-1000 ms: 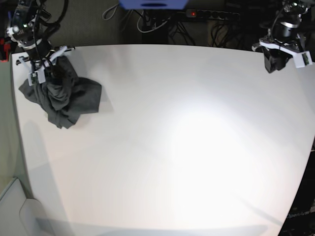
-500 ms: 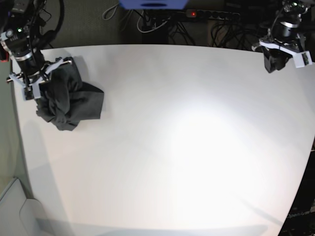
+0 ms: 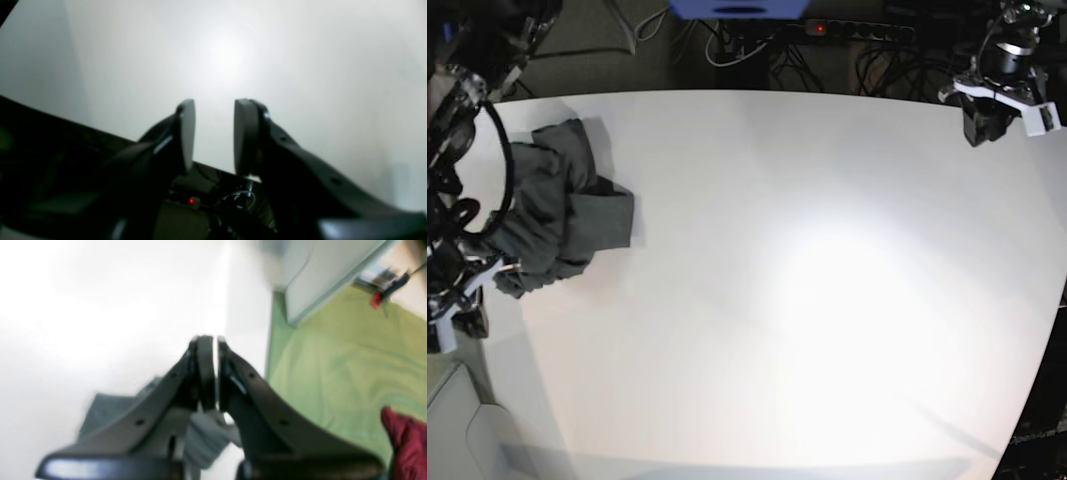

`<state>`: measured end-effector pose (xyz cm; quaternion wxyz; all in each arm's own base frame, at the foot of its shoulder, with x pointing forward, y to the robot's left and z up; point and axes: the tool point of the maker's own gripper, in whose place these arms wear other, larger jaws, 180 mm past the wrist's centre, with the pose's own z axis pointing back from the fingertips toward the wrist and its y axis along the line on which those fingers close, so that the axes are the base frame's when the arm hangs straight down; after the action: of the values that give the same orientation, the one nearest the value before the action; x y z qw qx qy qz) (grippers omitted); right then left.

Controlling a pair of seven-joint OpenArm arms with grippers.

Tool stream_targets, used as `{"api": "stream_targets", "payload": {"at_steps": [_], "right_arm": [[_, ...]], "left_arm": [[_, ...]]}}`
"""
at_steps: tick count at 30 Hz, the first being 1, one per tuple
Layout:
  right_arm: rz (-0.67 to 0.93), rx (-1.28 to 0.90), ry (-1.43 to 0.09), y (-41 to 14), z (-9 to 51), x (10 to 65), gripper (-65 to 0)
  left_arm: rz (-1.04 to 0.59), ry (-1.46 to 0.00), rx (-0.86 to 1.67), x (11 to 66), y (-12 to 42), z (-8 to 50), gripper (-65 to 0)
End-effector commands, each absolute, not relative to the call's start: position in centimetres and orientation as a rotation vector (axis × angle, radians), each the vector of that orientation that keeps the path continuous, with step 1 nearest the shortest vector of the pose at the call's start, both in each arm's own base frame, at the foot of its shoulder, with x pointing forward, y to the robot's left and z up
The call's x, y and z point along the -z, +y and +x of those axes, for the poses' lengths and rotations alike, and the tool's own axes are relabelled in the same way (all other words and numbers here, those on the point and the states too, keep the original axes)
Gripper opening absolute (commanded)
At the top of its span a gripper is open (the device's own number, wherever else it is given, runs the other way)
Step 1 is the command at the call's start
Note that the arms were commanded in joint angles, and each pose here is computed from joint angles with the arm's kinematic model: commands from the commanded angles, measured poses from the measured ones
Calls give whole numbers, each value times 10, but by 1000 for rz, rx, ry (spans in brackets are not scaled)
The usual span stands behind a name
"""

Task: Layout the t-shirt on the table in an organized manner, then fold the t-shirt properly
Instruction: 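Grasp the t-shirt with the right gripper and drag it toward the table edge, then regrasp the t-shirt fabric with the right gripper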

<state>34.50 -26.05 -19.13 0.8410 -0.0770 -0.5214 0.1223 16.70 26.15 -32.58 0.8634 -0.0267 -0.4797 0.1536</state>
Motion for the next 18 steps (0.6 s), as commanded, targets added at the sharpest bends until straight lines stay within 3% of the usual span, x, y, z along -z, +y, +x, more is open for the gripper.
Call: {"api": "stream_targets", "payload": {"at_steps": [1, 7, 15, 18], "right_arm": [[-162, -284, -1157, -259, 351, 169, -650], [-23, -329, -1187, -237, 358, 145, -650], [26, -317, -1081, -237, 333, 202, -648], [11, -316, -1054, -242, 323, 219, -593]], "left_arm": [[-53, -1036, -312, 317, 262, 169, -459], [-52, -1041, -314, 316, 263, 171, -459], [-51, -1045, -314, 316, 263, 172, -455], [-52, -1044, -314, 316, 263, 172, -455]]}}
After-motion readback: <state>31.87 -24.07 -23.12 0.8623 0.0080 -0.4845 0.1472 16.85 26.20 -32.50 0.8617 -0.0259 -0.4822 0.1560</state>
